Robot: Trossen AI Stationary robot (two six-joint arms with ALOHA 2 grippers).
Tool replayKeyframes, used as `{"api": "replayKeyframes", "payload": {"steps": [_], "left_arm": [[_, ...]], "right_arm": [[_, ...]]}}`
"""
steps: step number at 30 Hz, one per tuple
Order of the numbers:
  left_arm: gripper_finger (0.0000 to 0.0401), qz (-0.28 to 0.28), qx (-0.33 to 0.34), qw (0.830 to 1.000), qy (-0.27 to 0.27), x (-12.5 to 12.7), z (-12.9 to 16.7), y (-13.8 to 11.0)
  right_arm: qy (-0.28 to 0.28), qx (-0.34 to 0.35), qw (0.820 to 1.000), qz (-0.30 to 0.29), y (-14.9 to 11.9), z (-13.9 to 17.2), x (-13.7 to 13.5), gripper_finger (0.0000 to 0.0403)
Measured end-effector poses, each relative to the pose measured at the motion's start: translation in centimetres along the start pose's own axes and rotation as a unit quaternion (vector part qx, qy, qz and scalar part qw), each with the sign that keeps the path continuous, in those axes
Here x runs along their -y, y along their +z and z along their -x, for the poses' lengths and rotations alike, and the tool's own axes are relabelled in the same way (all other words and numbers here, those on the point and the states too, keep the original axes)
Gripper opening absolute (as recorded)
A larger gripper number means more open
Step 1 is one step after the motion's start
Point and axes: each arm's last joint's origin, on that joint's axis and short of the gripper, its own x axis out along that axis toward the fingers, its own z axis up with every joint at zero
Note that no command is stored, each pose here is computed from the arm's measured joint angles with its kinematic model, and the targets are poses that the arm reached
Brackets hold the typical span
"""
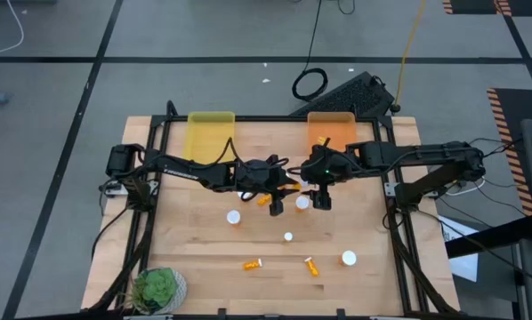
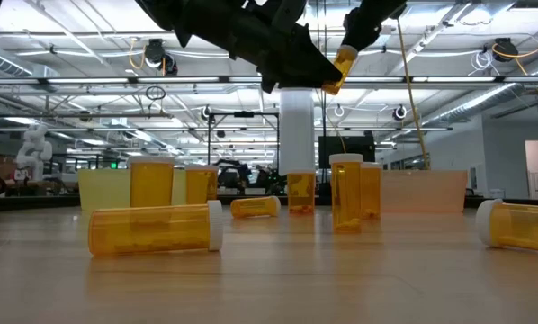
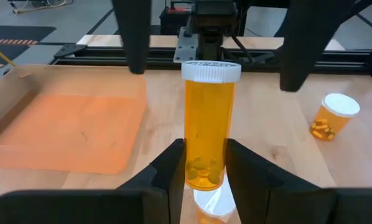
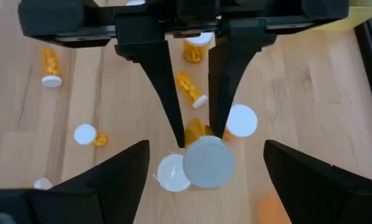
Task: Pick and place medicine bottles into bin by pill shape (circle, oval)
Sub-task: Put the small orange pill bottle into the orange bin
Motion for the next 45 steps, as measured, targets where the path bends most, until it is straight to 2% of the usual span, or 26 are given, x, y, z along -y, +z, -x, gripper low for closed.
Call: {"api": "replayKeyframes", "payload": {"steps": [12, 18, 26, 39, 45], "left_arm": [[0.0108, 0.0, 0.001, 1.0, 0.0, 0.0, 0.0, 0.01], [0.0108, -0.001, 0.001, 1.0, -0.001, 0.02, 0.0, 0.01], [0.0108, -0.001, 0.001, 1.0, -0.003, 0.06, 0.0, 0.01], [0.0108, -0.001, 0.002, 1.0, -0.004, 0.16, 0.01, 0.04], [0.0108, 0.0, 0.015, 1.0, -0.001, 0.11, 0.03, 0.31]], "right_arm": [[0.0, -0.001, 1.0, 0.002, -0.01, 0.0, 0.01, 0.0203], [0.021, -0.001, 1.0, 0.001, -0.02, -0.01, -0.12, 0.0163], [0.022, -0.001, 1.0, 0.0, -0.02, -0.01, -0.13, 0.0118], [0.023, -0.001, 1.0, 0.001, -0.02, -0.01, -0.15, 0.0126], [0.012, -0.001, 1.0, 0.0, -0.04, -0.01, -0.1, 0.0165]]}}
